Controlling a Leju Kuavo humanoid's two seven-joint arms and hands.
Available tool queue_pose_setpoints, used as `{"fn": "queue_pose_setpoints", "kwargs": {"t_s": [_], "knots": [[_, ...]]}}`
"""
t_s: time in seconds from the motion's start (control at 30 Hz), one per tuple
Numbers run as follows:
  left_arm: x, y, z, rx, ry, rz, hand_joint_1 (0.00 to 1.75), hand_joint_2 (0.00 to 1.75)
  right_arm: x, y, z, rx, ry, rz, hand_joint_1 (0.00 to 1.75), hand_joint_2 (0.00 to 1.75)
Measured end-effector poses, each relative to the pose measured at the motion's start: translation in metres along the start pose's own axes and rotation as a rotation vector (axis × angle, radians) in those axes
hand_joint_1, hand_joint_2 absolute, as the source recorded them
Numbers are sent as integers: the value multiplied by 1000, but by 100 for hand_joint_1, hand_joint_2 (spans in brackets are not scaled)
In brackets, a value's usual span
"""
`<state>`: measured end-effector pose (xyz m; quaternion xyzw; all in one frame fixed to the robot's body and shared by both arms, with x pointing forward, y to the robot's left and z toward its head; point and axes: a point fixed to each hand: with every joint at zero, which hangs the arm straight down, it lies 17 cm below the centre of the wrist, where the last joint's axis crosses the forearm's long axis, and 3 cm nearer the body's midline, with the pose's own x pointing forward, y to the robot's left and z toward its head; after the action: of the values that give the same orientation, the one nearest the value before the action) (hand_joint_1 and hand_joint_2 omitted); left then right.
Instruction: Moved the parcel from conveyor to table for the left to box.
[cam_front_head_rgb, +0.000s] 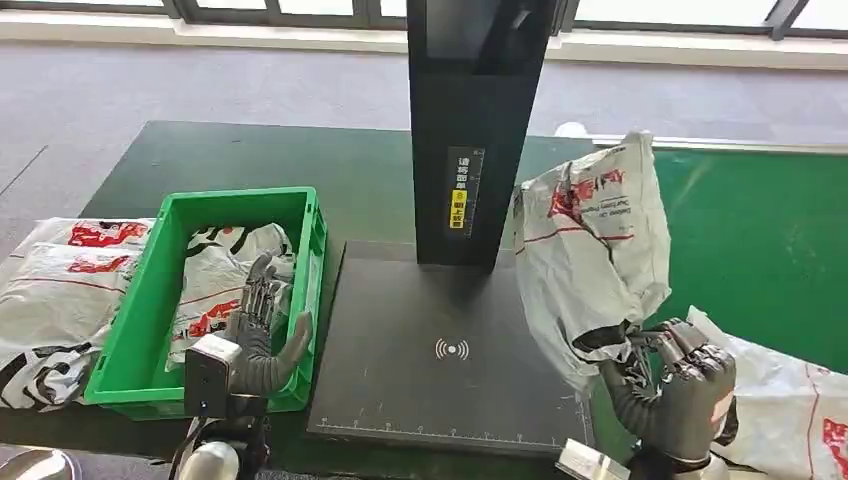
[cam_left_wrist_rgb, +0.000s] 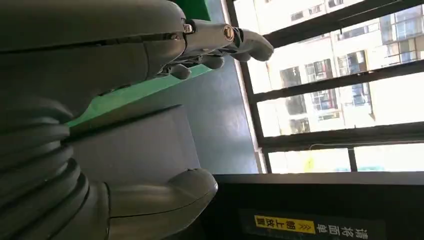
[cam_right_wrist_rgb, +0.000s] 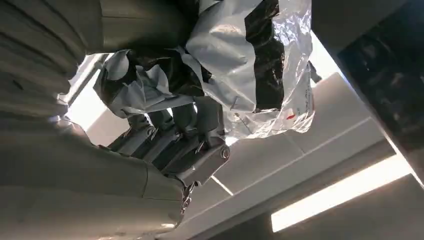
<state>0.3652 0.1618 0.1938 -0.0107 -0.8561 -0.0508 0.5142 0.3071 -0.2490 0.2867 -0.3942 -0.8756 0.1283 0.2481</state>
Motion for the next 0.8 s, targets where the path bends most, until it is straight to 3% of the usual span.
{"fn": "queue_pose_setpoints", "kwargs": {"t_s": [0.17, 0.33, 0.53, 0.8], "knots": [[1, 0, -1, 0, -3, -1, 0, 175, -1, 3, -1, 5, 36, -48, 175, 175], [1, -1, -7, -7, -13, 0, 0, 175, -13, 35, 2, 78, 133, -267, 175, 175], [-8, -6, -13, -27, -9, 17, 0, 175, -29, 125, 38, 326, 352, -837, 175, 175], [-18, -17, -25, -60, 4, 30, 0, 175, -11, 197, 90, 513, 505, -1126, 175, 175]]}}
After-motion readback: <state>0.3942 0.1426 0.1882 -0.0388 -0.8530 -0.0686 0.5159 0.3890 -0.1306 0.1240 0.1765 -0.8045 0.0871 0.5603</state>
